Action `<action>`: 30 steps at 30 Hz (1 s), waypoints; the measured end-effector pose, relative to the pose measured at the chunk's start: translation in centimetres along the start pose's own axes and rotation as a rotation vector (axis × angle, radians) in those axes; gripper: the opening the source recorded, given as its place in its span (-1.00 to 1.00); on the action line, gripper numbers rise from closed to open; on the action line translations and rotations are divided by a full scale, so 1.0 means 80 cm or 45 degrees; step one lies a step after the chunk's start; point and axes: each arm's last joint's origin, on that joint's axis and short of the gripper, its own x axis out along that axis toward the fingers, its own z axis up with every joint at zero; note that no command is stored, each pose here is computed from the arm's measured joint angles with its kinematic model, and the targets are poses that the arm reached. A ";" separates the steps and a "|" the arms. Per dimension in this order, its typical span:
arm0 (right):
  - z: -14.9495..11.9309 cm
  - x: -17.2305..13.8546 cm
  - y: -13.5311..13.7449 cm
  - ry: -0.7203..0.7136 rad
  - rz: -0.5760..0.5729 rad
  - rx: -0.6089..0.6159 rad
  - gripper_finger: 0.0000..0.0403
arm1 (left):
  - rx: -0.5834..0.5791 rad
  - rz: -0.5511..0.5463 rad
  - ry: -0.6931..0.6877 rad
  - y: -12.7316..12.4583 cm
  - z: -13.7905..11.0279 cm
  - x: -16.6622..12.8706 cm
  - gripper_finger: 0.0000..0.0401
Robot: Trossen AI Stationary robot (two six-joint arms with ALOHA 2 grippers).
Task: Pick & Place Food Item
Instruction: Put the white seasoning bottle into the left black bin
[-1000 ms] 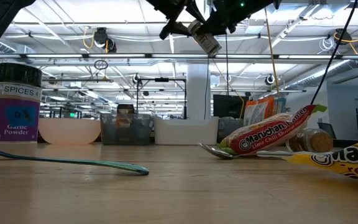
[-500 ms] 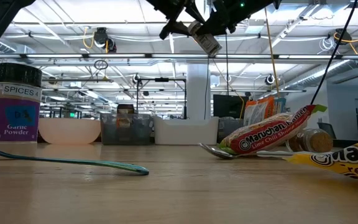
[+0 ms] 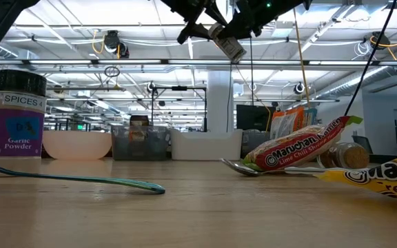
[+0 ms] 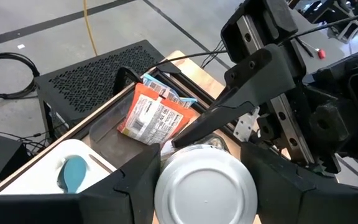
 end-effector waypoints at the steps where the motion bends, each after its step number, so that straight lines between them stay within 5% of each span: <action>1: 0.000 0.000 0.000 0.000 0.001 0.000 -0.05 | -0.001 -0.002 0.001 0.000 0.000 0.000 0.04; 9: 0.003 -0.002 -0.001 -0.024 -0.003 0.001 -0.05 | -0.013 -0.012 0.025 0.000 -0.003 0.002 0.41; 20: 0.004 -0.002 -0.001 -0.034 -0.013 -0.004 -0.05 | -0.023 -0.029 0.013 -0.001 -0.001 0.002 0.19; 30: 0.004 -0.001 -0.001 -0.028 -0.005 -0.013 -0.05 | -0.033 -0.055 0.000 0.000 0.001 0.001 0.40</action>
